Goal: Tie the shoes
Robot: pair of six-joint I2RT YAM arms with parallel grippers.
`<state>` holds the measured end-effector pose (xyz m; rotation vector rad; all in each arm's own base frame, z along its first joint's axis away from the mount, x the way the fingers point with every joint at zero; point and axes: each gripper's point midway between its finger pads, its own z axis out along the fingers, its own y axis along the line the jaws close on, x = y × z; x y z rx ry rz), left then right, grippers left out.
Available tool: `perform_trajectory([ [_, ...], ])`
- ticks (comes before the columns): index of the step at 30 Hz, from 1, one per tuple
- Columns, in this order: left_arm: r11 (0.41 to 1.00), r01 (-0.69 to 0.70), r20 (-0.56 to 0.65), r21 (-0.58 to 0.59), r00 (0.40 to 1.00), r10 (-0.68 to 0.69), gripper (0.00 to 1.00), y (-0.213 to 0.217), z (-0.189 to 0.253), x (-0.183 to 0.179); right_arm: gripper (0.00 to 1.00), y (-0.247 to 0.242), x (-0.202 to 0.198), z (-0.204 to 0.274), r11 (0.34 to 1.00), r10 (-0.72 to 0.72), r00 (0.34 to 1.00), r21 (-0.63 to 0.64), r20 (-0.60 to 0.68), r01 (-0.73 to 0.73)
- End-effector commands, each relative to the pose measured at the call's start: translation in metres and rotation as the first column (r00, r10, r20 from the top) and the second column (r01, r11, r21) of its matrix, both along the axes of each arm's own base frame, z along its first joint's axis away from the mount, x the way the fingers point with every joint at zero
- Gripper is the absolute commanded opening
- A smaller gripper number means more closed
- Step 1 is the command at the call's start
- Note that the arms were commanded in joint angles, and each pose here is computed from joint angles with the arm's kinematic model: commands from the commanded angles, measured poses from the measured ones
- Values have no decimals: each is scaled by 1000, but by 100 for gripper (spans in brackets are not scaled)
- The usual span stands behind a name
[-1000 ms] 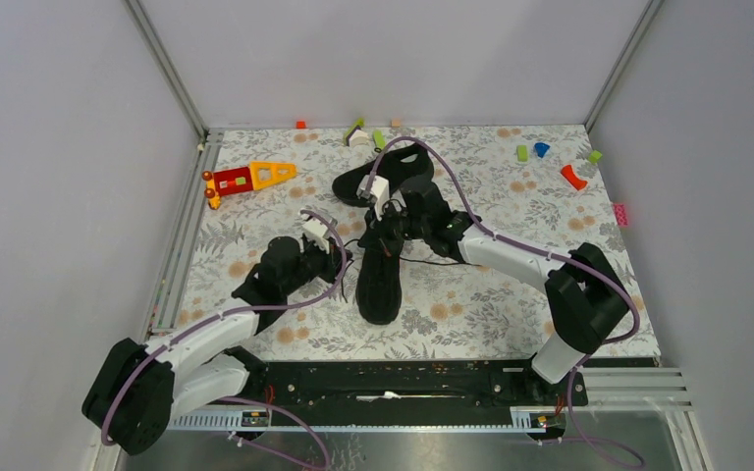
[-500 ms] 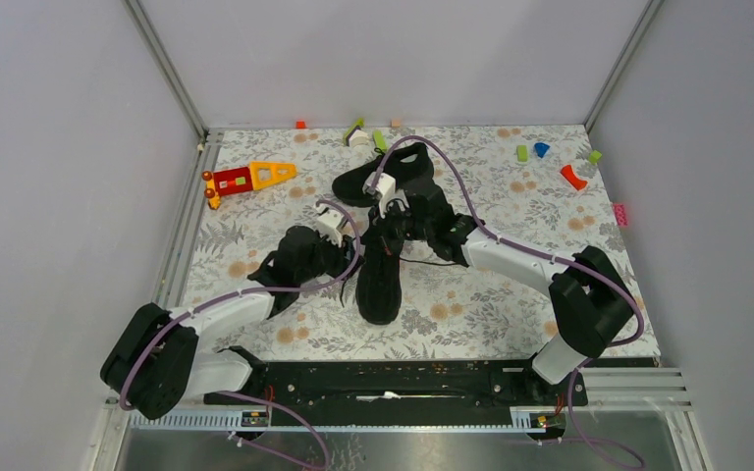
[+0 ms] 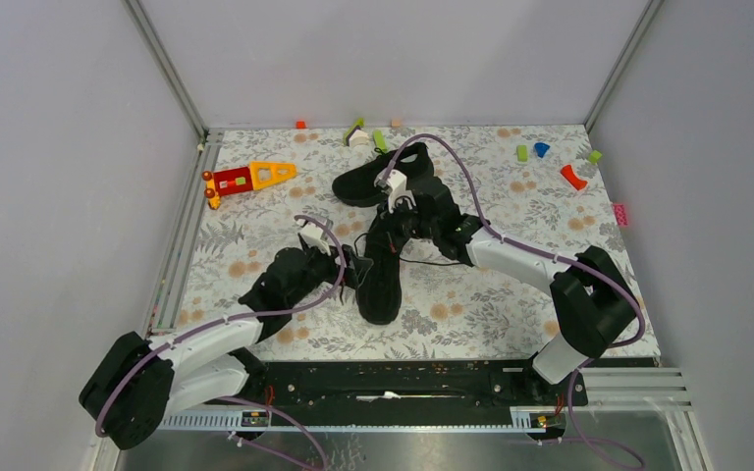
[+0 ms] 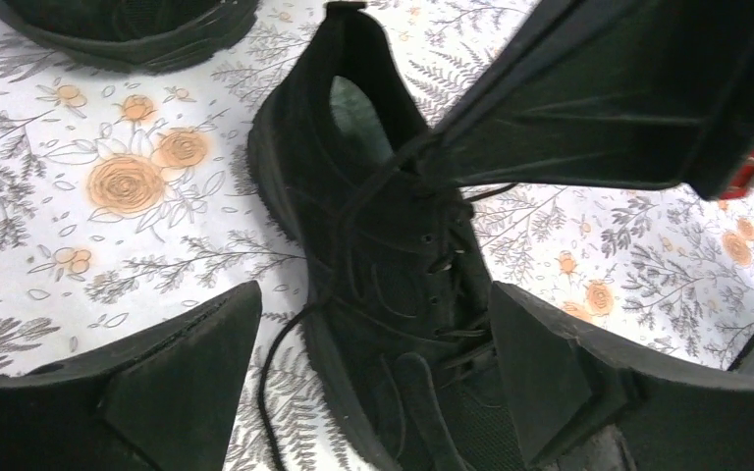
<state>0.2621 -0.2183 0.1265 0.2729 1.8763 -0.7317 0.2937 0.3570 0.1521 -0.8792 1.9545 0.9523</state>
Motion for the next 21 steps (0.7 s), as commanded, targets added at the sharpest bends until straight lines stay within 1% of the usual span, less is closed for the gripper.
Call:
perform_trajectory([
  [1,997,-53,126,-62,990,60,95,-11,33,10,0,3,8,35,996,-41,999,80,12,40],
  [4,995,-72,160,-66,984,81,92,-17,37,12,0,4,7,36,995,-44,999,85,-1,44],
  [6,996,-79,171,-53,982,87,84,-22,35,16,1,4,7,37,995,-43,999,89,-2,43],
  [8,996,-83,182,-45,979,89,81,-28,38,20,1,4,8,37,995,-50,999,91,-9,51],
  [12,990,-137,186,-31,972,140,79,-30,37,30,1,4,7,37,994,-58,998,93,-26,60],
  [15,985,-163,187,-52,968,170,77,-30,39,35,1,4,6,38,993,-60,997,99,-40,64],
  [21,983,-168,194,-78,964,181,72,-34,44,38,3,5,5,38,993,-61,997,102,-53,66],
])
